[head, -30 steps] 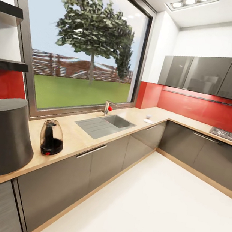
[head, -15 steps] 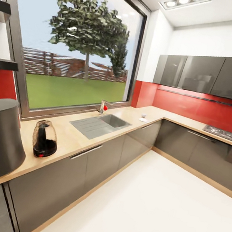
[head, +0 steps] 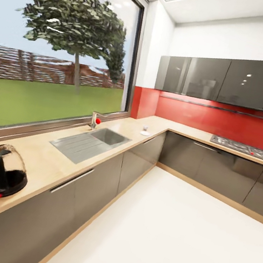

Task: Set up a coffee station on the kitchen countertop: keep the coffee maker on the countertop, move the bottle of coffee from the kitchen shelf to the counter next to the coffee maker, place a paper coffee filter on top of the coffee maker, put the saucer next to the coffee maker with the coffee cup on the saucer, and place the electric kettle next to the coffee maker.

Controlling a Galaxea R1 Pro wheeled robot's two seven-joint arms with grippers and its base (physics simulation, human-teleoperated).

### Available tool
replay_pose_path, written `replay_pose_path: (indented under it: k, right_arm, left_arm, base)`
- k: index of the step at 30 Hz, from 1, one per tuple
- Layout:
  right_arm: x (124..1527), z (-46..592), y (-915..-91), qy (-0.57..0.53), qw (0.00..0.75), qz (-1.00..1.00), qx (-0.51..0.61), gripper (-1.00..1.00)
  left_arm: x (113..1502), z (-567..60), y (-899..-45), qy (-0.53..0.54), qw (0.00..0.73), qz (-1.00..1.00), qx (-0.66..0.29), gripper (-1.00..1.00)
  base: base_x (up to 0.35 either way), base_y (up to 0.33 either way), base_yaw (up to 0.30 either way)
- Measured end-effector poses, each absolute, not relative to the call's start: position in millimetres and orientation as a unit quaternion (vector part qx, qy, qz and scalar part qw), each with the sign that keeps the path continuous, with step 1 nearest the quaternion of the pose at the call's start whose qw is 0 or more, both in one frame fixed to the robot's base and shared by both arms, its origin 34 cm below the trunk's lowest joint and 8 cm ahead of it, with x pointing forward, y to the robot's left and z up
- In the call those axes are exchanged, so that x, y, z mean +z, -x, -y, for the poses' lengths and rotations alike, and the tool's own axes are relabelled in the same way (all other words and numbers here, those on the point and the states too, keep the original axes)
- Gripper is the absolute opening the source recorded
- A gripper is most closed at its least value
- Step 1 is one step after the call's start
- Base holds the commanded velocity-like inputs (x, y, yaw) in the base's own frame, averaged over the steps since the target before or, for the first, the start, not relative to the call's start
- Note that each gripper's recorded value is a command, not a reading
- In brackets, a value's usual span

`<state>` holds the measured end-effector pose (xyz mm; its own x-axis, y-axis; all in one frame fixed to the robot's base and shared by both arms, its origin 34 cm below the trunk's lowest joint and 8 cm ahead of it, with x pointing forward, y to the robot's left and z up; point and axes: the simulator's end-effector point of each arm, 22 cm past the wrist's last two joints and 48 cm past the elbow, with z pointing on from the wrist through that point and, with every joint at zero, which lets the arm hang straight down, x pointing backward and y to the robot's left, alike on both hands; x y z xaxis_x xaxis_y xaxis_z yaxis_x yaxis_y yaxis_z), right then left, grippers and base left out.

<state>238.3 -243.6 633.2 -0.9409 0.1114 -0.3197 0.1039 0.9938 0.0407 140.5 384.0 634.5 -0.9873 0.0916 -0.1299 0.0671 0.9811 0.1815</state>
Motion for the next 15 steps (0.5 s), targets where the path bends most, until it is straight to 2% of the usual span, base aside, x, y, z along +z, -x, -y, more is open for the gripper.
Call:
replay_pose_path:
  k: [6,15]
  right_arm:
    - [632.3,243.7,-235.5,-0.055,0.159,-0.986,0.011,1.0]
    - [630.8,244.1,-231.1,-0.054,0.153,-0.987,0.01,1.0]
  left_arm:
    - [633.8,-379.9,-139.0,-0.04,0.067,-0.993,0.086,1.0]
    - [633.6,-379.6,-136.9,-0.039,0.065,-0.993,0.086,1.0]
  base:
    - [0.311,-0.155,-0.21]
    - [0.336,-0.022,-0.194]
